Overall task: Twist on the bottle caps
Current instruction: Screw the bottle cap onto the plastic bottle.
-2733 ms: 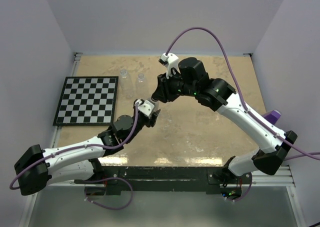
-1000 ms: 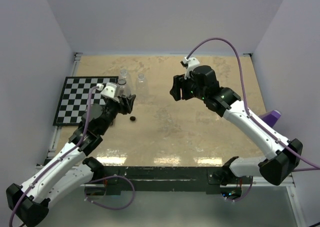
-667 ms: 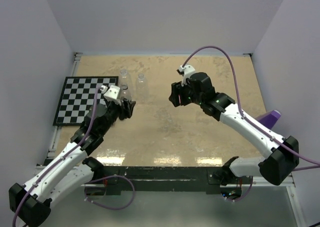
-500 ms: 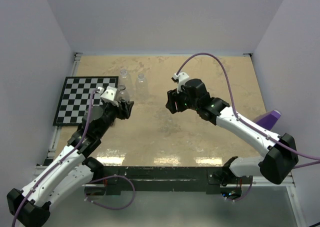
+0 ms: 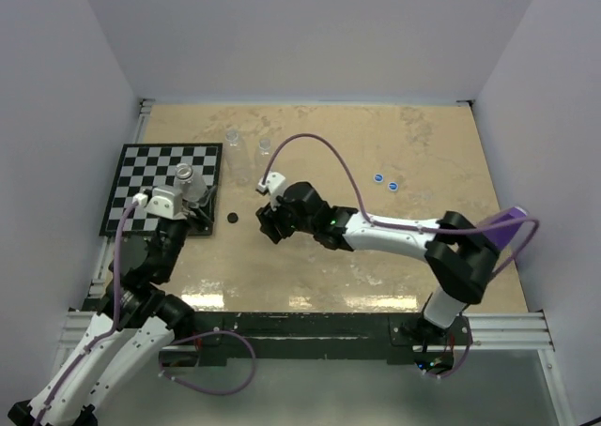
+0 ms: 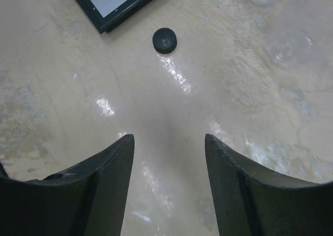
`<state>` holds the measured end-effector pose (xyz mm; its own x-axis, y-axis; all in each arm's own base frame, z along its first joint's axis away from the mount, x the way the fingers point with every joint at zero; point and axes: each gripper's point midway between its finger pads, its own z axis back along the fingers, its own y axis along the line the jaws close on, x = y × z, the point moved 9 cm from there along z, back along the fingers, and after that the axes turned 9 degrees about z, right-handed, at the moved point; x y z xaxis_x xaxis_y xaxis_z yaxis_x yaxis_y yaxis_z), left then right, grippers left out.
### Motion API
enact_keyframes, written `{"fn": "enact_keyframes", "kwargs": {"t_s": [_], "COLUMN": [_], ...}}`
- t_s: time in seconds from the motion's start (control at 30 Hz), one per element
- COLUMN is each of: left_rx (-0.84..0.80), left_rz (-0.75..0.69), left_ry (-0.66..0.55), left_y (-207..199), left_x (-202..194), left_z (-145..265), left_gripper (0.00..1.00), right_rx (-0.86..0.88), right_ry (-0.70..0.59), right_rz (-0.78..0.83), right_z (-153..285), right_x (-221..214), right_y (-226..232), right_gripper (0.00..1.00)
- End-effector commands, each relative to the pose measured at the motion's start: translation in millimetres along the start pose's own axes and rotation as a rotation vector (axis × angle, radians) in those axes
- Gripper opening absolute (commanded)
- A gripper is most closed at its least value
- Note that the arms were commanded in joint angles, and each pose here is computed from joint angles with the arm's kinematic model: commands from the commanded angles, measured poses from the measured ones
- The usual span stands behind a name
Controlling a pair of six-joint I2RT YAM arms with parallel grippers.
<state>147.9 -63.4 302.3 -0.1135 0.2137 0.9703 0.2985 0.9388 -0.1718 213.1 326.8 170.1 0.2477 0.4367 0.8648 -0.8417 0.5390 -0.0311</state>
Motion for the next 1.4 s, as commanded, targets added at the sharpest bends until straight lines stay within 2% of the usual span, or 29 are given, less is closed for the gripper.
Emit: {"fn": "enact_keyframes", "kwargs": {"t_s": [0.0,0.27,0.43,0.7,1.17,1.27,1.37], "left_rx": [0.059,0.082,0.077,0.076,0.069,0.068,0.068], "left_rz": [-0.059,-0.082,-0.082,-0.079,-0.077,-0.079,-0.079], "left_ry": [-0.028,-0.042,-0.035,-0.04,-0.042,-0.04,-0.038], "left_y": [10,15,15,15,16,16,16], "left_x": [-6,-6,-7,-7,-7,-7,-8], "left_z": [5,11,11,11,10,10,10], "left_gripper": [0.0,0.0,0.0,0.0,0.0,0.0,0.0], "right_rx": [-0.086,-0.101,-0.079,-0.088,-0.149,-0.149,-0.148], "right_ry": [-0.134,-0.085,-0.056,-0.022,0.044,0.044,0.045], "right_rz": [0.065,0.058,0.091,0.133,0.168,0.165,0.161], "right_z": [-40,-105,-128,-152,-168,-168,-166], "right_x": [37,26,23,15,-1,-1,-1], "right_y": [4,12,18,27,31,31,32], "right_gripper": [0.6,0.63,0.67,0.65,0.49,0.41,0.25]}}
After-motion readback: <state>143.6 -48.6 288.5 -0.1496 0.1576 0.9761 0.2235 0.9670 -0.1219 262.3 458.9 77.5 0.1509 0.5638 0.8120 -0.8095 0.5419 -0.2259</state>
